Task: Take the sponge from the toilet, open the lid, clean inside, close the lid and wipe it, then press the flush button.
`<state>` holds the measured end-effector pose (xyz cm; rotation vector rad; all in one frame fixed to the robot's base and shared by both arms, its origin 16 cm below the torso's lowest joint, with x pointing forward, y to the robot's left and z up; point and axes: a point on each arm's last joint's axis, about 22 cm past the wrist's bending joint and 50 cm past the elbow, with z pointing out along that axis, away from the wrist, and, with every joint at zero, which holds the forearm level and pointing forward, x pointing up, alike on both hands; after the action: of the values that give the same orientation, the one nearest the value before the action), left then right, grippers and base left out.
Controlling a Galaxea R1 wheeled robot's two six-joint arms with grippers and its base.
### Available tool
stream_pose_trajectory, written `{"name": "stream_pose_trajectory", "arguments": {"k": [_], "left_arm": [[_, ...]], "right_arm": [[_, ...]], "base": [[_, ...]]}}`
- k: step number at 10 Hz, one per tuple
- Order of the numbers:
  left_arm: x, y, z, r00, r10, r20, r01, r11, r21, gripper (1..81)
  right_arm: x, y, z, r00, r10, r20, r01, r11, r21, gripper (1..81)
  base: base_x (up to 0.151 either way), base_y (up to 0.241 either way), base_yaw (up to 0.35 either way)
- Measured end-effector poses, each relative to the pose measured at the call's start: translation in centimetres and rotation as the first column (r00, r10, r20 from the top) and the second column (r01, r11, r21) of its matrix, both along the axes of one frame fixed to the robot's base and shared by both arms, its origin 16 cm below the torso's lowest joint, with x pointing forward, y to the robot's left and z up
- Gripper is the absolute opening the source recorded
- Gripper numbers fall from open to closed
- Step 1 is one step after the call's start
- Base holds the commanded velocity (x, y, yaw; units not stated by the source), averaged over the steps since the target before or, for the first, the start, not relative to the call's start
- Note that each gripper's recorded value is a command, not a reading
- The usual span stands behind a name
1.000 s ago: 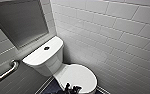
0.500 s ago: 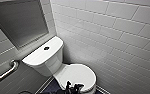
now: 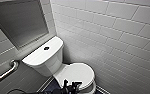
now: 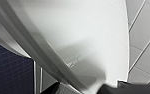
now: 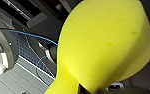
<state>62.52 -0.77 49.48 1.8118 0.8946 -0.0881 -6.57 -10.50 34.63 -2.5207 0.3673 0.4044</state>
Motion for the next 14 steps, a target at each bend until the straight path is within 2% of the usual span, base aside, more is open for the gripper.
{"name": "stream_pose_trajectory", "arguments": {"k": [3,6,9,11,13,14], "left_arm": [[0.7,2.7,1.2,0.998,0.061,0.008,-0.061,0.998,0.011,81.1],[1.7,4.4,3.8,0.992,0.128,0.015,-0.128,0.992,-0.003,81.1],[3.0,5.5,5.4,0.975,0.221,-0.023,-0.222,0.975,-0.027,81.1],[3.5,6.4,6.1,0.970,0.239,-0.042,-0.241,0.970,-0.037,81.1],[4.6,8.2,7.0,0.958,0.275,-0.083,-0.280,0.958,-0.060,81.1],[5.1,9.2,7.3,0.953,0.293,-0.079,-0.299,0.952,-0.066,81.1]], "right_arm": [[0.1,0.1,0.1,1.000,-0.003,0.000,0.003,1.0000,0.004,1.0],[0.0,-0.3,0.1,1.000,0.000,0.000,0.000,1.0000,-0.001,1.0],[0.1,-0.2,0.1,1.000,-0.001,0.000,0.001,1.0000,0.002,1.0],[0.1,-0.1,0.2,1.000,-0.003,0.001,0.003,1.0000,0.003,1.0],[0.1,0.0,0.2,1.000,-0.004,0.000,0.004,1.0000,0.006,1.0],[0.1,-0.1,0.2,1.000,-0.004,0.001,0.004,1.0000,0.005,1.0]], "base": [[0.000,0.000,0.000],[0.000,0.000,0.000],[0.000,0.000,0.000],[0.000,0.000,0.000],[0.000,0.000,0.000],[0.000,0.000,0.000]]}}
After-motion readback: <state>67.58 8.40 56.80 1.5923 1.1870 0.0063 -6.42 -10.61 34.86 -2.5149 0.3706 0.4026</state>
